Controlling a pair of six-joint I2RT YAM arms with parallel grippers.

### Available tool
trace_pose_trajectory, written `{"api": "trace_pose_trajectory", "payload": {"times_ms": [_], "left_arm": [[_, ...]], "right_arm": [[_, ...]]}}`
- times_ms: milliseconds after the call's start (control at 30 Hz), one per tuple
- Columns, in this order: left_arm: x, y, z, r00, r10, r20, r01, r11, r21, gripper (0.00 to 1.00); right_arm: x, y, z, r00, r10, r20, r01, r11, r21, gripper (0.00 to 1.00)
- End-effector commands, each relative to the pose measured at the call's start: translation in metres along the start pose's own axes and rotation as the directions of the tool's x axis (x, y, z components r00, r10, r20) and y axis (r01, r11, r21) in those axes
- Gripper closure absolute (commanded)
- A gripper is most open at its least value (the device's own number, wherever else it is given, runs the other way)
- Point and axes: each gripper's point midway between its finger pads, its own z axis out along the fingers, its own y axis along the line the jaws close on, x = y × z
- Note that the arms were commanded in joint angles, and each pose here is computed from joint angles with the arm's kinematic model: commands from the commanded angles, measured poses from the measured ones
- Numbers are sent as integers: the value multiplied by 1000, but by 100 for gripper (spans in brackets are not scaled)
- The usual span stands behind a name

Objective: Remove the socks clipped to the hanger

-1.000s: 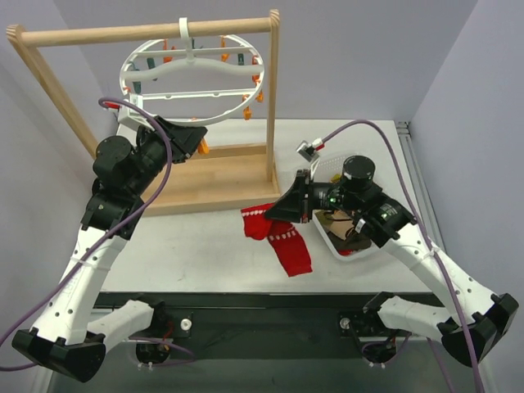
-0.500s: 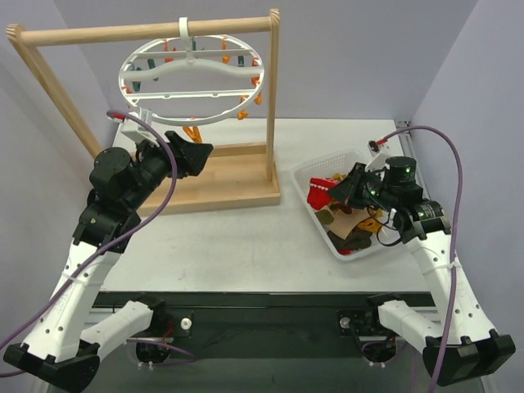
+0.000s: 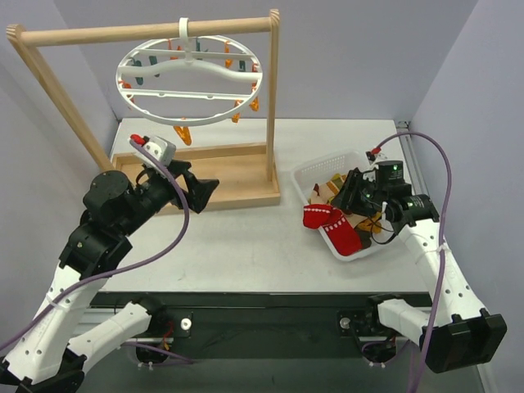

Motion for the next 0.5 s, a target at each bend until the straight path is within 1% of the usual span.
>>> {"api": "trace_pose_trajectory", "payload": {"times_ms": [0,33,67,100,133,167,200,233,267,300,333,367,400,433,467], "left_arm": [[19,-45,-3,998,59,-1,-56,963,262,6],[24,-59,-5,999,40,-10,-34,939,342,6],[24,-72,-4,1000,24,10,-26,915,402,6],[30,-80,-3,999,-28,-15,32,899,437,6],[48,-89,-2,997,-51,-63,75,868,491,6],[44,-97,0,996,-74,-41,84,845,528,6],[49,-102,2,989,-125,-77,146,826,544,6],[63,-104,5,983,-146,-114,185,810,556,6],[56,-111,5,976,-190,-102,214,783,584,6],[60,-113,8,970,-213,-116,240,771,589,6],[70,-114,9,961,-237,-141,274,759,591,6],[64,-120,7,950,-284,-132,303,723,620,6],[64,-122,6,941,-309,-134,322,706,631,6],[69,-124,6,935,-334,-122,329,685,650,6],[71,-126,4,913,-379,-151,381,658,650,6]], "right_arm": [[1,-12,-2,1000,-20,-3,20,998,64,50],[1,-14,-3,1000,-31,0,31,996,85,46],[6,-8,-4,997,-68,-19,70,994,82,44],[6,-4,-5,996,-91,-17,92,992,84,42],[7,4,-6,993,-118,-14,118,990,76,39],[8,7,-5,990,-139,-8,139,986,94,37],[15,23,-5,986,-163,-18,164,985,57,36],[19,29,-5,986,-165,-22,166,985,45,35],[20,37,-3,986,-166,-11,166,986,25,33],[28,51,-2,985,-170,-14,170,985,-11,31],[30,59,3,985,-175,9,175,984,-37,30],[31,67,2,982,-182,45,185,981,-57,29],[42,81,2,978,-203,52,207,973,-101,27],[46,91,8,975,-206,87,216,967,-135,25],[50,97,7,972,-209,110,225,961,-159,22]]}}
